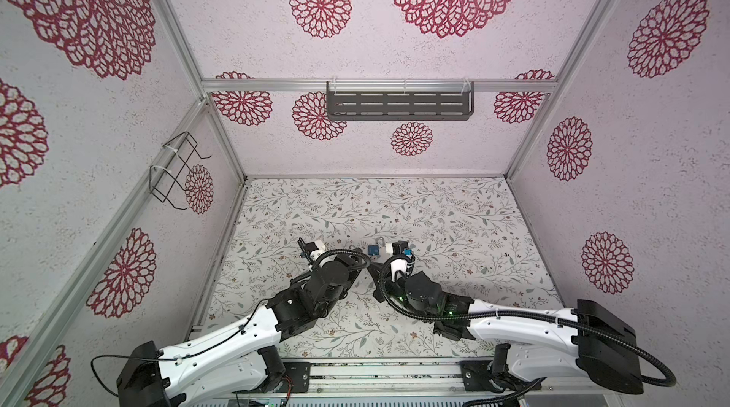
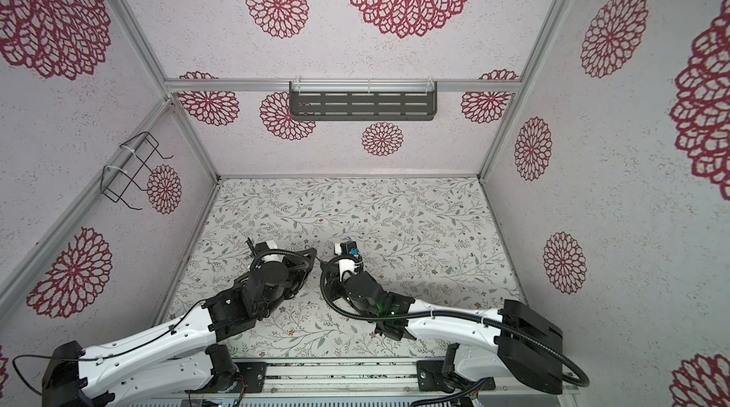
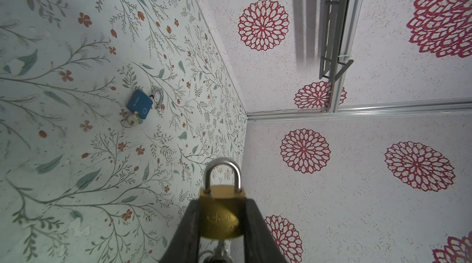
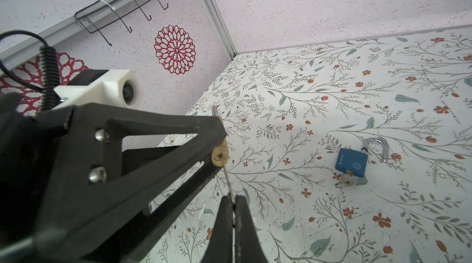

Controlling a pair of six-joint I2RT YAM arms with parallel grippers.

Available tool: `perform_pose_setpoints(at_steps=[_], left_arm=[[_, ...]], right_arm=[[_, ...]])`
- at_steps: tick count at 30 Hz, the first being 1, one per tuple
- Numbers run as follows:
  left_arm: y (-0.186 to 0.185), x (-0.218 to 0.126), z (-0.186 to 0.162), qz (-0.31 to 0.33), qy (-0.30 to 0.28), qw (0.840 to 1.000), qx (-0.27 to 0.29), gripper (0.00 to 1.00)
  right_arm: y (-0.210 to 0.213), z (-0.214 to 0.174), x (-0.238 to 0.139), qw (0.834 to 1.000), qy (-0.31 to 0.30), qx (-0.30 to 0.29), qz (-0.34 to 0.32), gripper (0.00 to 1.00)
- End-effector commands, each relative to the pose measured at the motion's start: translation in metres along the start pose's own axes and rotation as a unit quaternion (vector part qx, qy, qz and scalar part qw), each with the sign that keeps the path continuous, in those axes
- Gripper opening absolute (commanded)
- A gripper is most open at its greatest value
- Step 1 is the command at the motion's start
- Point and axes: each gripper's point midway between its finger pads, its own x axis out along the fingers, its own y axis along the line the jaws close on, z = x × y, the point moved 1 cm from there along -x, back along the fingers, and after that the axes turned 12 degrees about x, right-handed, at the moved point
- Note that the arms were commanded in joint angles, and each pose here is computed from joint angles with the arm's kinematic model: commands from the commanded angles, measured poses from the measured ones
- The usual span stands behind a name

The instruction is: Unlock with the key

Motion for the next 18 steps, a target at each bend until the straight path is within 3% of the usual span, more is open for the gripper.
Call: perform_pose_setpoints(at_steps=[1,12,18], left_arm=[[-0.018,-0.004,-0.005,-0.019,0.015,1.000,0.004,0.00],[-0.012,-0.007,-0.006,-0.006,0.021,1.000,0.007,0.00],[-0.023,-0.007,-0.010,-0.031,0.032,0.999,-0.001,0.00]], right_arm=[[0.017,0.027,-0.001,0.999,-0.032,-0.008,0.012,0.00],[0.012,0.033,-0.004,0.998,-0.028,-0.060,-0.010,0.00],[0.026,0.029,-0.002,0.998,0.004,-0.030,0.048,0.00]])
